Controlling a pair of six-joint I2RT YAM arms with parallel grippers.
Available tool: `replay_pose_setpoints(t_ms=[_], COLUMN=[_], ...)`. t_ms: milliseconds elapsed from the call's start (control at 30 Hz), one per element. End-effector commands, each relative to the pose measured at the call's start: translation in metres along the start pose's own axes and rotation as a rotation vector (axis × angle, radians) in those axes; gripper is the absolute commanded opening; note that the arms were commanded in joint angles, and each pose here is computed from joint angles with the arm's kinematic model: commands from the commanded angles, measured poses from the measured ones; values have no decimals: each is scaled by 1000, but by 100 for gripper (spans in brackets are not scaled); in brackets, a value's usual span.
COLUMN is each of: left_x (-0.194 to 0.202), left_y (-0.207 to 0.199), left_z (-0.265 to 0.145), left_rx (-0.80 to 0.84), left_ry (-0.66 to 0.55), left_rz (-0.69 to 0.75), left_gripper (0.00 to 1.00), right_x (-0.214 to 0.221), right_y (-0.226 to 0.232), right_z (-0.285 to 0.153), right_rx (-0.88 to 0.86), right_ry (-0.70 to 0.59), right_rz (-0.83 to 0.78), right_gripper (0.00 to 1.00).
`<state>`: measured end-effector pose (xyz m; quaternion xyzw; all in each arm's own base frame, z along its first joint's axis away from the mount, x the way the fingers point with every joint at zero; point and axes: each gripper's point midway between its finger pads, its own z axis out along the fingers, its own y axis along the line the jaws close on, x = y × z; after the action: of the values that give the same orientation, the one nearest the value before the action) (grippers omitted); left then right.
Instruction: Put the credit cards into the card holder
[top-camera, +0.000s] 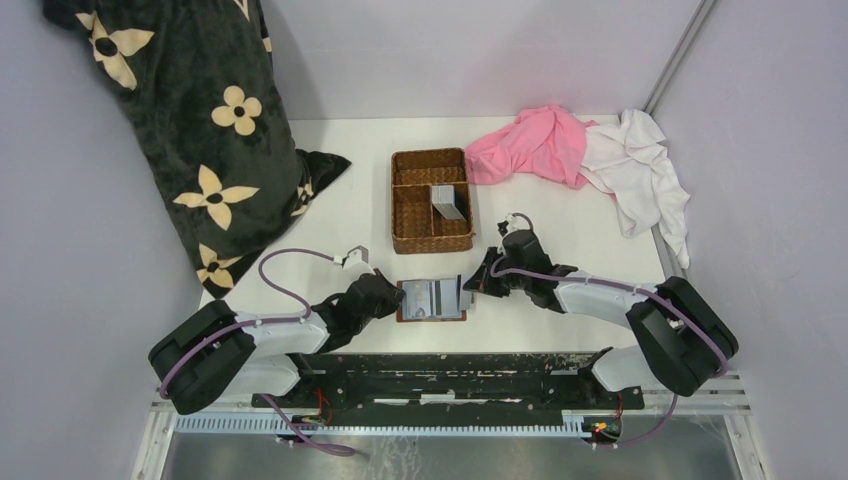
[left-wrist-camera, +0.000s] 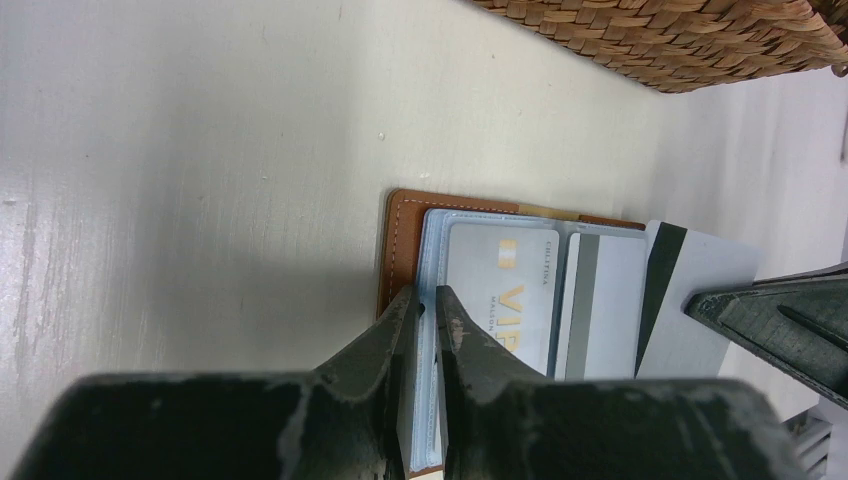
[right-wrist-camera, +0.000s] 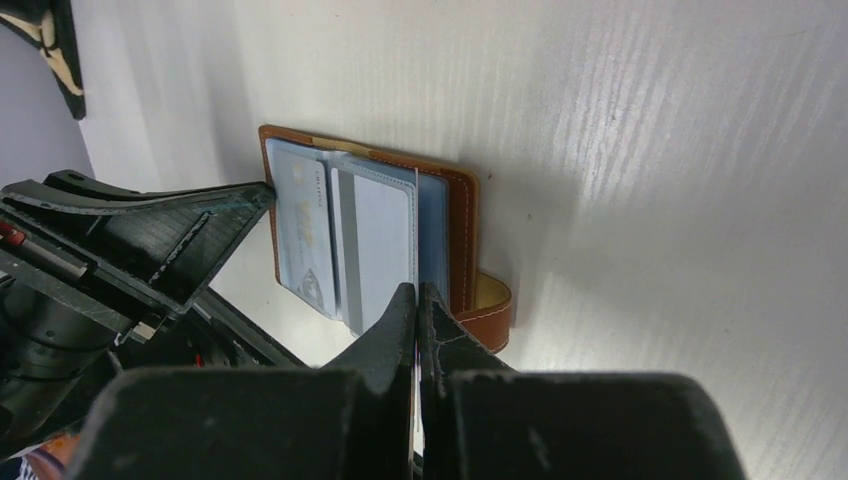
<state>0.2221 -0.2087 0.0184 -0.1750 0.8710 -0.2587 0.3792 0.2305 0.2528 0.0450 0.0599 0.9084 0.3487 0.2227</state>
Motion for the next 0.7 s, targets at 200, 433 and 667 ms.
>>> replay_pose_setpoints(t_ms=[200,433,667], left_x=[21,21,21], left_y=[37,36,36], left_z=[-3,-3,-2], left_rx=[-130,-129,-130], left_ry=[71,72,76], left_rz=[50,51,54], left_gripper=[19,19,18], right_x=[-27,-22,-8], right_y=[60,76,81], right_z=[-18,-11,12], right_rx=[-206,-217,-215], right_ry=[-83,-60,-12], right_rz=[-28,-65,-77], right_gripper=[1,1,1])
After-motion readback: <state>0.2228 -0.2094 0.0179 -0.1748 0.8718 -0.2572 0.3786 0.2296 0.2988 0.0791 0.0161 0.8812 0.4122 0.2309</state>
